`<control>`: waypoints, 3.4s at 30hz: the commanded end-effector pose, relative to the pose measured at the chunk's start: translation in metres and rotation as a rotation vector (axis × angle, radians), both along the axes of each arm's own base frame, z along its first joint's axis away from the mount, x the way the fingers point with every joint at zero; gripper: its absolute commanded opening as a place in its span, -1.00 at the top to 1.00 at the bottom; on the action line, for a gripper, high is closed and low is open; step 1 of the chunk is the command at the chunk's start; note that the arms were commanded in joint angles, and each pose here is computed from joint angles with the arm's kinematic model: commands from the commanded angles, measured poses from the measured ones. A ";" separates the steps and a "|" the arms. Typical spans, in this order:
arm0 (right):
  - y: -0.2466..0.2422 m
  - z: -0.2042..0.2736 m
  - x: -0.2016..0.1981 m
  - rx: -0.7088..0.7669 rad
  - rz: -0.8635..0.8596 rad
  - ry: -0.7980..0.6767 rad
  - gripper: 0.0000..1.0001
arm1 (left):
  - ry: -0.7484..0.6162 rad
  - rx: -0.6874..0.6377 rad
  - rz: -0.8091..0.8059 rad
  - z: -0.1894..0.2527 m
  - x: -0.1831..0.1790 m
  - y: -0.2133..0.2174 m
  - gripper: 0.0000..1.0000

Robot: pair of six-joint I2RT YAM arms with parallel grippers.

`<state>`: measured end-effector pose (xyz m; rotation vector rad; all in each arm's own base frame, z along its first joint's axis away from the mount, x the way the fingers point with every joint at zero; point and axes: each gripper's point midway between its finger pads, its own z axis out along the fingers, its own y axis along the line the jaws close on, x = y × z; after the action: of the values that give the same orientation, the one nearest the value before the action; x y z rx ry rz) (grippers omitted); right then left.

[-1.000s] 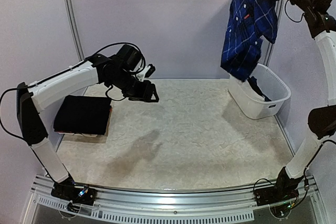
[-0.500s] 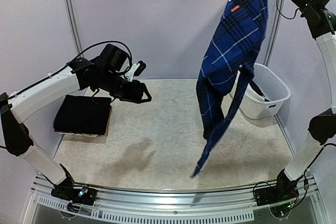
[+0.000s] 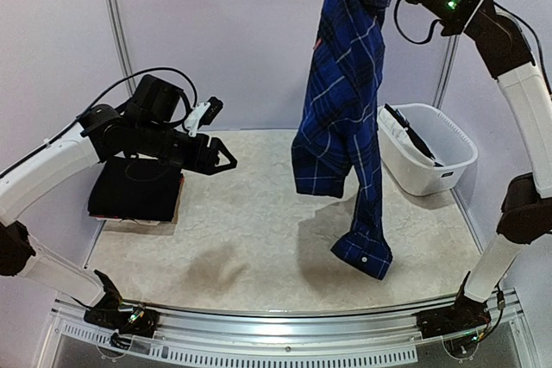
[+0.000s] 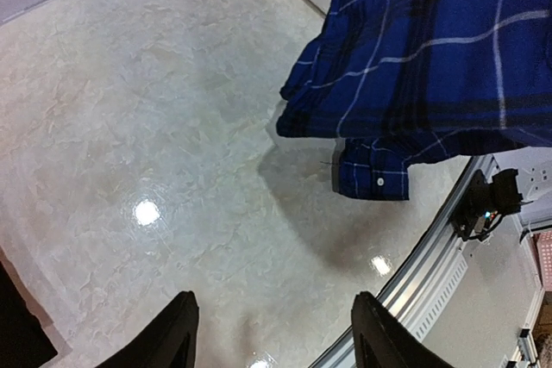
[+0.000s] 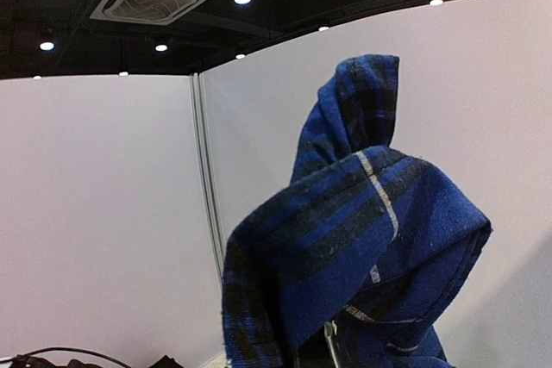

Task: Fold and stack the mixed laundry pile
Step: Place the crumpled shirt at the center of the board, then pick up the crumpled shirt from the center of the board.

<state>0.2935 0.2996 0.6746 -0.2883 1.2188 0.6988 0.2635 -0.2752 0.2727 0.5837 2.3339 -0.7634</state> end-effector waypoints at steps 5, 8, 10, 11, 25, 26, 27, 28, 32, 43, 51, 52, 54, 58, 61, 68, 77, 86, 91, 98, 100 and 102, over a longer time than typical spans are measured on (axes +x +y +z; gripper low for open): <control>-0.002 0.006 -0.001 -0.037 -0.299 -0.043 1.00 | -0.033 0.012 0.003 0.010 -0.018 0.015 -0.22; -0.011 -0.029 0.020 -0.163 -0.439 0.049 1.00 | -0.027 0.016 0.020 0.007 -0.023 0.022 -0.23; -0.027 -0.068 0.044 -0.261 -0.525 0.146 1.00 | -0.010 0.020 0.026 0.003 -0.025 0.024 -0.22; -0.038 -0.089 0.057 -0.297 -0.537 0.202 1.00 | -0.002 0.024 0.030 0.001 -0.026 0.025 -0.22; -0.154 -0.415 0.122 -0.296 -0.464 1.098 1.00 | 0.107 0.101 0.040 -0.035 -0.031 0.024 -0.16; -0.155 -0.424 0.122 -0.311 -0.458 1.125 1.00 | 0.112 0.107 0.040 -0.037 -0.031 0.023 -0.16; -0.156 -0.434 0.124 -0.325 -0.455 1.153 1.00 | 0.118 0.115 0.041 -0.039 -0.032 0.023 -0.16; -0.157 -0.439 0.125 -0.334 -0.449 1.168 1.00 | 0.123 0.122 0.041 -0.042 -0.032 0.023 -0.16; -0.169 -0.453 0.130 -0.355 -0.464 1.213 1.00 | 0.150 0.164 0.040 -0.054 -0.034 0.023 -0.14; -0.217 -0.458 0.124 -0.396 -0.534 1.280 0.42 | 0.172 0.212 0.025 -0.074 -0.040 0.014 -0.12; -0.214 -0.435 0.106 -0.417 -0.456 1.255 -0.61 | 0.179 0.231 -0.017 -0.084 -0.039 -0.003 -0.12; -0.212 -0.433 0.103 -0.417 -0.439 1.255 -0.70 | 0.179 0.236 -0.025 -0.086 -0.039 -0.006 -0.13; -0.209 -0.428 0.096 -0.416 -0.407 1.255 -0.83 | 0.171 0.260 -0.058 -0.089 -0.041 -0.015 -0.12; -0.205 -0.419 0.074 -0.413 -0.351 1.265 -0.97 | 0.157 0.327 -0.177 -0.097 -0.057 -0.043 -0.12; -0.210 -0.418 0.055 -0.427 -0.348 1.273 -0.97 | 0.134 0.358 -0.267 -0.100 -0.070 -0.068 -0.12; -0.207 -0.410 0.014 -0.419 -0.263 1.228 -0.98 | 0.127 0.446 -0.466 -0.129 -0.098 -0.130 -0.12; -0.179 -0.424 -0.029 -0.278 -0.050 1.188 -0.98 | 0.074 0.557 -0.577 -0.185 -0.105 -0.180 -0.08; -0.167 -0.423 -0.066 -0.251 0.083 1.064 -0.98 | -0.013 0.634 -0.507 -0.228 -0.080 -0.184 -0.08; -0.152 -0.434 -0.093 -0.292 0.231 0.983 -0.98 | -0.037 0.633 -0.423 -0.211 -0.078 -0.157 -0.06; -0.117 -0.430 -0.106 -0.369 0.349 0.816 -0.98 | 0.005 0.627 -0.231 -0.197 -0.082 -0.068 -0.08; -0.096 -0.436 -0.111 -0.447 0.388 0.791 -0.97 | 0.035 0.598 -0.169 -0.196 -0.082 -0.050 -0.08; -0.072 -0.454 -0.115 -0.563 0.428 0.792 -0.97 | 0.071 0.546 -0.105 -0.194 -0.080 -0.037 -0.09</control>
<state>0.1751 0.1915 0.2309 -0.6139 2.1953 0.9394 0.1698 -0.3339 0.0757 1.1841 2.5403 -0.1167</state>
